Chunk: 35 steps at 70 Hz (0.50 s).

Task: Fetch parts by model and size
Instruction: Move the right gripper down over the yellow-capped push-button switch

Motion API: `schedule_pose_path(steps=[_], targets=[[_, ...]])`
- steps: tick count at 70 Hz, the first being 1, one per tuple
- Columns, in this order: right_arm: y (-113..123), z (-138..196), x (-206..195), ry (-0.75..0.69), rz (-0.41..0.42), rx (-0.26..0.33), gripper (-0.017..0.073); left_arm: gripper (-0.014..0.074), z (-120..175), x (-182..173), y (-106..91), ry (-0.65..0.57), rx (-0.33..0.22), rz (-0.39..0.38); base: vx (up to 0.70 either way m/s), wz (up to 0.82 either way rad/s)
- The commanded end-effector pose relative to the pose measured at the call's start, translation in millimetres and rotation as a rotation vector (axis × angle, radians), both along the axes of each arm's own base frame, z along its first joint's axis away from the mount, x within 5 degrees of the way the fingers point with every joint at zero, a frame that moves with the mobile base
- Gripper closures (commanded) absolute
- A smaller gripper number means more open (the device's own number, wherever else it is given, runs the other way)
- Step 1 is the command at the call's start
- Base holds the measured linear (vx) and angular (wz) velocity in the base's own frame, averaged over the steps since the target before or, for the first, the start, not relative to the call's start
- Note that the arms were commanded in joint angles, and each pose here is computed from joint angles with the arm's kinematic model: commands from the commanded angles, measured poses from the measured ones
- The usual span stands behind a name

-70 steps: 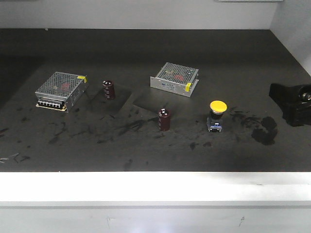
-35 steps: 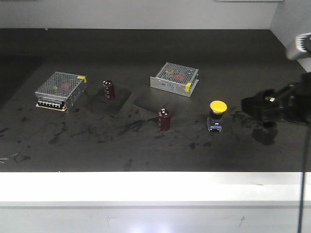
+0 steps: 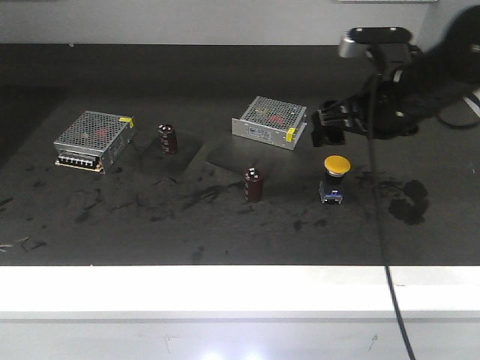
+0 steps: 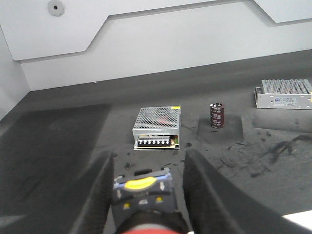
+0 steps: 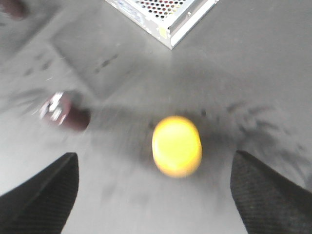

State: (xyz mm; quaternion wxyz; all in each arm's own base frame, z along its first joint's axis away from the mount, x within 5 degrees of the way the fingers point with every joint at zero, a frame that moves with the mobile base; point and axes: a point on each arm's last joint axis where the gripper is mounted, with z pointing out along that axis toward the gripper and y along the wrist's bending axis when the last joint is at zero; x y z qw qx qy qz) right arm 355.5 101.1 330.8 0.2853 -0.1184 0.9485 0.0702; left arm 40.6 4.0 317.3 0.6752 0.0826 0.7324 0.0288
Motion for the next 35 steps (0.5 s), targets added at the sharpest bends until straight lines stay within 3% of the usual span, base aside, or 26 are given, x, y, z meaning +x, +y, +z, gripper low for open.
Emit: schedule_pose_path(steps=[1,9,20,35], targets=[[6.1,22.6,9.5,-0.033,-0.093,-0.060,-0.0035,0.0601,14.9,-0.3,-1.3,-0.094,-0.001,-0.014,0.00,0.00],[6.2,19.6,23.7,0.059,-0.210,-0.100,-0.0035,0.0601,14.9,-0.3,-1.3,-0.094,-0.001,-0.014,0.00,0.00],[9.6,12.3,35.6,0.154,-0.226,-0.112,-0.0035,0.0601,14.9,-0.3,-1.3,-0.094,-0.001,-0.014,0.00,0.00],[9.7,-13.3,48.5,0.258,-0.235,-0.061,-0.0035,0.0601,14.7,-0.3,-1.2,-0.092,0.000,-0.014,0.00,0.00]])
